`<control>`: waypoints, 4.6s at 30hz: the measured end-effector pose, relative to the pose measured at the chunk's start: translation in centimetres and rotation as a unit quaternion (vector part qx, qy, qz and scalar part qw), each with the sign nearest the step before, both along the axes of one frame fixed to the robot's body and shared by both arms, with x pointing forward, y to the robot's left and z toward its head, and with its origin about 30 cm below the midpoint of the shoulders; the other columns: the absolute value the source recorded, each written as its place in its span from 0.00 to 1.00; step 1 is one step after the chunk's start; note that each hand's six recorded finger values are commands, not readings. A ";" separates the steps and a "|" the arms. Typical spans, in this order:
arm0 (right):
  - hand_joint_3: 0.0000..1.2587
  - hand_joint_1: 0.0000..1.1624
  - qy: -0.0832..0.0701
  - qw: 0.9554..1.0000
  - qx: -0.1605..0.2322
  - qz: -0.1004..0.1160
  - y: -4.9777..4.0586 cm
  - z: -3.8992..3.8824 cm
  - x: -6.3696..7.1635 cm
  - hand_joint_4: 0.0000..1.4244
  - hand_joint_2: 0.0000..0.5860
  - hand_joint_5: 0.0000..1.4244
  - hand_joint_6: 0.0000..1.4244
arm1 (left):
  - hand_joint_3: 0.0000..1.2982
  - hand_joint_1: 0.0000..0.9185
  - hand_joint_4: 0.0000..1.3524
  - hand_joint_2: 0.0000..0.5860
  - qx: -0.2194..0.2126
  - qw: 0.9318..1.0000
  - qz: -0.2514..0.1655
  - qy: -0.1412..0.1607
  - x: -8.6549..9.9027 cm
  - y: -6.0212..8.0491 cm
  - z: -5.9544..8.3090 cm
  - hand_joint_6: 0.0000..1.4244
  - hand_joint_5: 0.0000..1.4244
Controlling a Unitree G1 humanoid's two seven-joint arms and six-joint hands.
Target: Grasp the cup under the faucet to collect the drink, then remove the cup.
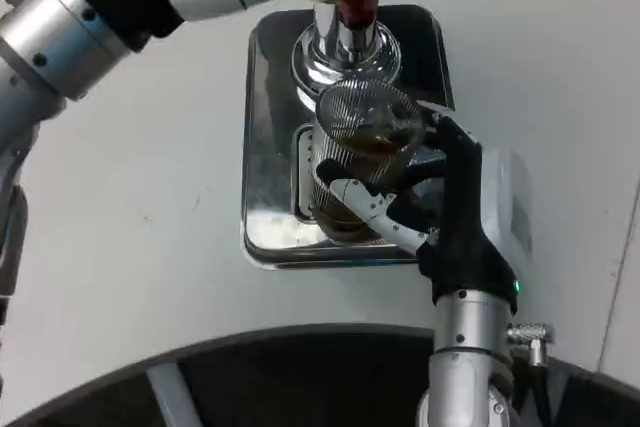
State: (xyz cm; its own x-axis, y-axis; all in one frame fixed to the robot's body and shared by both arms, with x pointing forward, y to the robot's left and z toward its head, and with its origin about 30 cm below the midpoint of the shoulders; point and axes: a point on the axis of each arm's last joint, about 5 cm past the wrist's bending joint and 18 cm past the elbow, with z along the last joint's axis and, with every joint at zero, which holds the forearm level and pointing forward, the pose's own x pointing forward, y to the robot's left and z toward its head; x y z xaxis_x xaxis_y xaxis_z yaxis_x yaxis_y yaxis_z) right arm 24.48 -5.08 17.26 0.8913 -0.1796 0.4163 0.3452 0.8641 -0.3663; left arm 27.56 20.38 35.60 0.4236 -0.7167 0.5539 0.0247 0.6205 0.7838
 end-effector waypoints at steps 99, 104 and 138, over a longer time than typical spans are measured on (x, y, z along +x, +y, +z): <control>0.56 0.86 -0.018 0.996 -0.091 0.008 -4.98 -0.08 -1.3 0.54 0.30 0.65 0.87 | 0.19 0.00 0.13 0.21 0.056 0.970 0.171 0.160 -9.1 7.6 -12.3 0.23 0.14; 0.56 0.86 -0.025 0.996 -0.089 0.007 -5.33 0.15 -1.8 0.55 0.29 0.66 0.88 | 0.19 0.00 0.13 0.21 0.059 0.970 0.172 0.161 -9.1 7.5 -12.4 0.23 0.13; 0.61 0.87 -0.065 0.989 -0.096 0.092 -5.40 1.81 -6.5 0.59 0.27 0.69 0.91 | 0.07 0.00 0.00 0.20 0.160 0.941 0.252 0.158 -10.6 7.1 -12.4 0.12 0.00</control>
